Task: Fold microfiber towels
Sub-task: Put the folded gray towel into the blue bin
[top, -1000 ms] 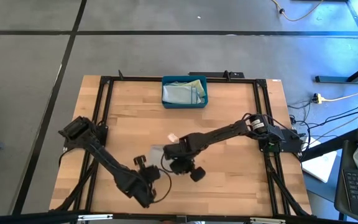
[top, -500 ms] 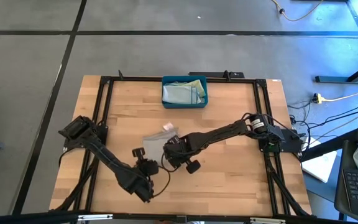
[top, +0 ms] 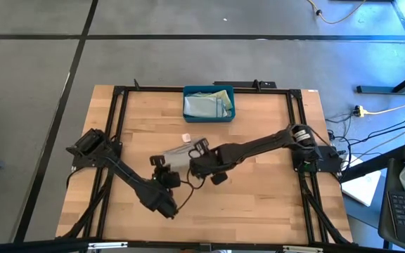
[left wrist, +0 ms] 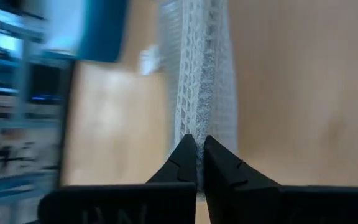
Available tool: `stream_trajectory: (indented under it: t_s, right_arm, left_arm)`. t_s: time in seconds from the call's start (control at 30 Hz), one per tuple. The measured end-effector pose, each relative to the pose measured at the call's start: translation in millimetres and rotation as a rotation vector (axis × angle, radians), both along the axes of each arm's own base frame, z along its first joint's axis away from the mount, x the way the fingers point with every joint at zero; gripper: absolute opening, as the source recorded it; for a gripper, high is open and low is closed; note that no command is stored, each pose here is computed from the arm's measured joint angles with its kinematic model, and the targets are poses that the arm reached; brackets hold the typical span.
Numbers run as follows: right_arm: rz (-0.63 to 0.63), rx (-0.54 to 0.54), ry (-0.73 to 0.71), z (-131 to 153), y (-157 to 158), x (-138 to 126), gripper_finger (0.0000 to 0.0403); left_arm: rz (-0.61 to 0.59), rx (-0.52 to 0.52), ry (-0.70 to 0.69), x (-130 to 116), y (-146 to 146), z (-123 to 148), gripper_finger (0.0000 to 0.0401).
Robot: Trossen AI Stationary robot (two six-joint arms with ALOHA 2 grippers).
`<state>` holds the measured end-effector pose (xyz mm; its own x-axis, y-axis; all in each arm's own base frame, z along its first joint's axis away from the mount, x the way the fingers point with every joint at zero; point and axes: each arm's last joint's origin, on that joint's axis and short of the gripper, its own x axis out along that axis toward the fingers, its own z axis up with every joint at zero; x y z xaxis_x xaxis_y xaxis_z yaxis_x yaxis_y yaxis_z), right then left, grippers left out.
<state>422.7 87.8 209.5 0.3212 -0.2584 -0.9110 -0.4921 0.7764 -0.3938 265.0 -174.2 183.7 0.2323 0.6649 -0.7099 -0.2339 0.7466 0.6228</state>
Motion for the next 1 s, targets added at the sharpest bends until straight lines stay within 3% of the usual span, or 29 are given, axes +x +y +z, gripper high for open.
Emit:
stream_trajectory:
  t_s: [0.37,0.6,0.8,1.0]
  right_arm:
    - [-0.175,-0.233,-0.160,77,-39,-32,0.0012]
    - [-0.297,-0.293,-0.215,93,-77,-35,0.0012]
    - [-0.352,-0.314,-0.315,107,-108,-30,0.0012]
    - [-0.275,-0.373,-0.353,117,-123,-27,0.0012]
  left_arm:
    - [-0.075,0.477,-0.010,17,53,46,0.0000]
    - [0.044,0.669,-0.046,26,124,81,0.0000]
    - [0.204,0.765,-0.045,27,181,97,0.0000]
    - [0.316,0.772,-0.037,42,213,95,0.0000]
